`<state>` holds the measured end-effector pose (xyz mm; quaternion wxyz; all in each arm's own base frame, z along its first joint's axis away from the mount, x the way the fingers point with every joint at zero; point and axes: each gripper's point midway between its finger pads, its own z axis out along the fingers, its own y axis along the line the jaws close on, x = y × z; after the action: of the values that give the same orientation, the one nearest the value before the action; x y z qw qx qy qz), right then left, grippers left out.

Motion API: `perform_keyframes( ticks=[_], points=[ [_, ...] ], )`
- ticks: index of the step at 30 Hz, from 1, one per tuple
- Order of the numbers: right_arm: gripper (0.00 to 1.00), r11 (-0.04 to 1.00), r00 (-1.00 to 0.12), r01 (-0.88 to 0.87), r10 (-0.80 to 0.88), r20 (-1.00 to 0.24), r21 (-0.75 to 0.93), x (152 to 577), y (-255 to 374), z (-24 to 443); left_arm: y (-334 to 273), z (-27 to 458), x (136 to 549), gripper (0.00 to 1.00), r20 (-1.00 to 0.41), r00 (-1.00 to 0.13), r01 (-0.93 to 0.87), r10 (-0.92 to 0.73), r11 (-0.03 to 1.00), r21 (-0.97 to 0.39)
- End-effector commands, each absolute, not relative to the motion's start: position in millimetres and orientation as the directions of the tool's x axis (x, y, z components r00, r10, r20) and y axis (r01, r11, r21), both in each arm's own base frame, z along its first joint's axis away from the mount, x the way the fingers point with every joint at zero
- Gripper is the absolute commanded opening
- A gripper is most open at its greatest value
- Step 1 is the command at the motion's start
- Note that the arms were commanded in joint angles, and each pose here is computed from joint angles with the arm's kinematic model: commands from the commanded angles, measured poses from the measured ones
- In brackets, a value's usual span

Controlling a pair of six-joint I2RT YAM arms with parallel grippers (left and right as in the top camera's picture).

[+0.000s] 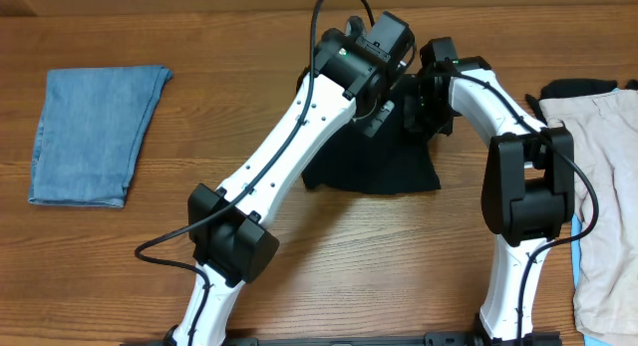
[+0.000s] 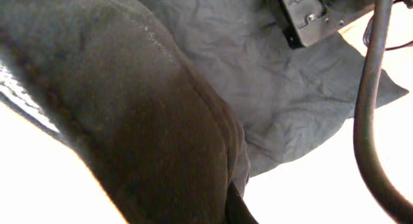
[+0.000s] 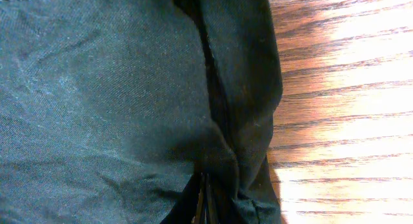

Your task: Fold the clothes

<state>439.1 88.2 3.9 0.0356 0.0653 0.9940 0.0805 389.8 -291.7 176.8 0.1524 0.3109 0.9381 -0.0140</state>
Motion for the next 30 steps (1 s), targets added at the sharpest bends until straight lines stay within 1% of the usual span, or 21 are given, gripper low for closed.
perform_keyframes(
  ticks=[1, 5, 9, 15, 18, 23, 26, 30],
  points=[
    [0.04, 0.982, -0.991, 0.136, 0.136, 0.009, 0.128, 420, 81, -17, -312, 173, 381, 0.04, -0.323, -0.727, 0.638, 0.606, 0.770, 0.011],
    [0.04, 0.982, -0.991, 0.136, 0.136, 0.009, 0.128, 420, 81, -17, -322, 157, 378, 0.04, -0.320, -0.721, 0.651, 0.615, 0.759, -0.007],
    [0.04, 0.982, -0.991, 0.137, 0.137, 0.008, 0.128, 421, 81, -17, -343, 145, 373, 0.04, -0.347, -0.715, 0.672, 0.607, 0.734, -0.098],
    [0.04, 0.982, -0.991, 0.137, 0.136, 0.012, 0.127, 420, 81, -17, -352, 140, 383, 0.04, -0.383, -0.765, 0.602, 0.518, 0.786, -0.141],
    [0.04, 0.982, -0.991, 0.137, 0.136, 0.012, 0.127, 420, 81, -17, -363, 143, 382, 0.04, -0.397, -0.779, 0.589, 0.485, 0.783, -0.200],
    [0.04, 0.983, -0.991, 0.135, 0.136, 0.003, 0.127, 422, 81, -14, -363, 137, 382, 0.04, -0.385, -0.787, 0.582, 0.483, 0.788, -0.202],
    [0.04, 0.982, -0.987, 0.136, 0.146, -0.065, 0.128, 439, 76, 10, -363, 137, 382, 0.04, -0.385, -0.787, 0.582, 0.483, 0.788, -0.202],
    [0.04, 0.979, -0.971, 0.140, 0.165, -0.174, 0.146, 454, 68, 58, -363, 137, 381, 0.04, -0.380, -0.788, 0.583, 0.485, 0.785, -0.208]
  ],
)
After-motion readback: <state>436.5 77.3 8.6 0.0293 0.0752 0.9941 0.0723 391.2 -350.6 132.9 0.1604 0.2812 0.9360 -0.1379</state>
